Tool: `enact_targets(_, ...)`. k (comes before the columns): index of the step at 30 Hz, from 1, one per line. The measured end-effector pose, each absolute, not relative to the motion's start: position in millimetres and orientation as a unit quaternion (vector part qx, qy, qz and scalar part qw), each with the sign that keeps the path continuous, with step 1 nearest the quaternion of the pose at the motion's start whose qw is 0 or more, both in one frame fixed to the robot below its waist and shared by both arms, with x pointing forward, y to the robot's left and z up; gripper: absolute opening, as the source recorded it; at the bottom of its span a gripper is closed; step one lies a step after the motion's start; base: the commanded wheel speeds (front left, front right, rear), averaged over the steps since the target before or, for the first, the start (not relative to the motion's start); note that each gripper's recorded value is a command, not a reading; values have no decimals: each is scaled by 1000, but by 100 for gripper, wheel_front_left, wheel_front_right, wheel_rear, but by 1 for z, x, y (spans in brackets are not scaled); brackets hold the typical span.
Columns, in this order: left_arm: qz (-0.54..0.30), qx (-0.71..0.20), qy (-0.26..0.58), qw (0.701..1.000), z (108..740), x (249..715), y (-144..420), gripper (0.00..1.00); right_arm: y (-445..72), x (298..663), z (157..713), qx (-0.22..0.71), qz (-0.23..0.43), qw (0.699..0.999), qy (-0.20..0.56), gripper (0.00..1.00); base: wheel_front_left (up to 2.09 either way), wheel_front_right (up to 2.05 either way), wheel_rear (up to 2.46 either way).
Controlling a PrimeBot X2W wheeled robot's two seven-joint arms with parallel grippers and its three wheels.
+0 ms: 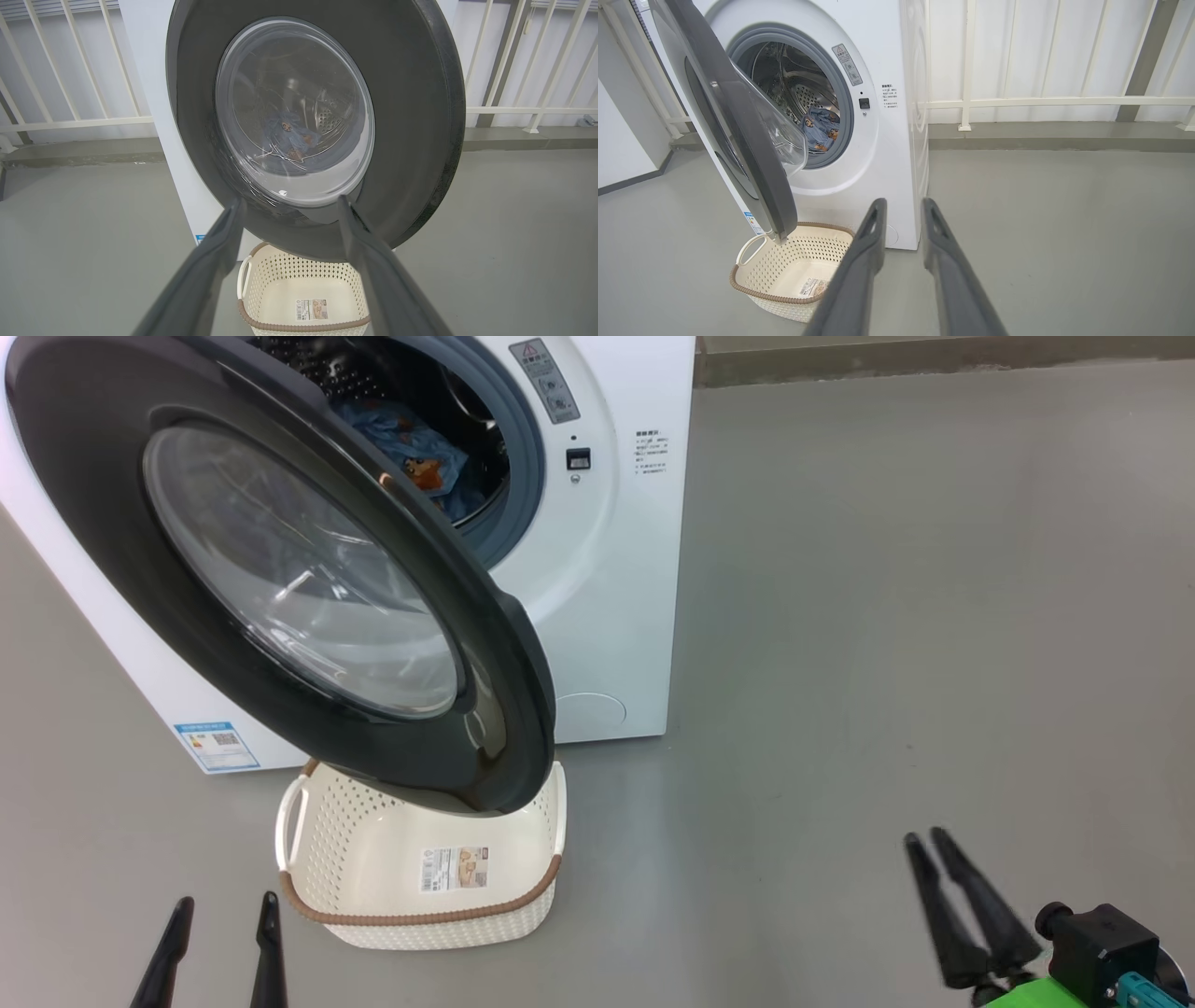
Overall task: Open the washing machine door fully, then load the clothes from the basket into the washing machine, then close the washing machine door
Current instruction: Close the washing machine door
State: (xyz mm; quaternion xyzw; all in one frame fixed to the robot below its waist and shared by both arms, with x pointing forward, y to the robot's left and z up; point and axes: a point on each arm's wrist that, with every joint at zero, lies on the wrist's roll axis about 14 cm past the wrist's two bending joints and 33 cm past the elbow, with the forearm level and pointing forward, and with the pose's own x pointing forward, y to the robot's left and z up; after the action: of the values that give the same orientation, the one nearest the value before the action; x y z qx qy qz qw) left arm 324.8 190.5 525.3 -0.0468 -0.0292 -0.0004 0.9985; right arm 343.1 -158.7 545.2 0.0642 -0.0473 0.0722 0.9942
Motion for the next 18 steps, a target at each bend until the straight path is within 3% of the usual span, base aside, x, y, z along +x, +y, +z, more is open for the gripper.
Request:
enact_targets(11, 2, -49, -32, 998, 525, 332, 191, 100, -155, 350, 532, 71, 77, 994, -27, 0, 0, 0, 0)
enact_targets(18, 12, -53, -40, 998, 528, 340, 193, 100, -141, 392, 541, 66, 108, 991, -45, 0, 0, 0, 0)
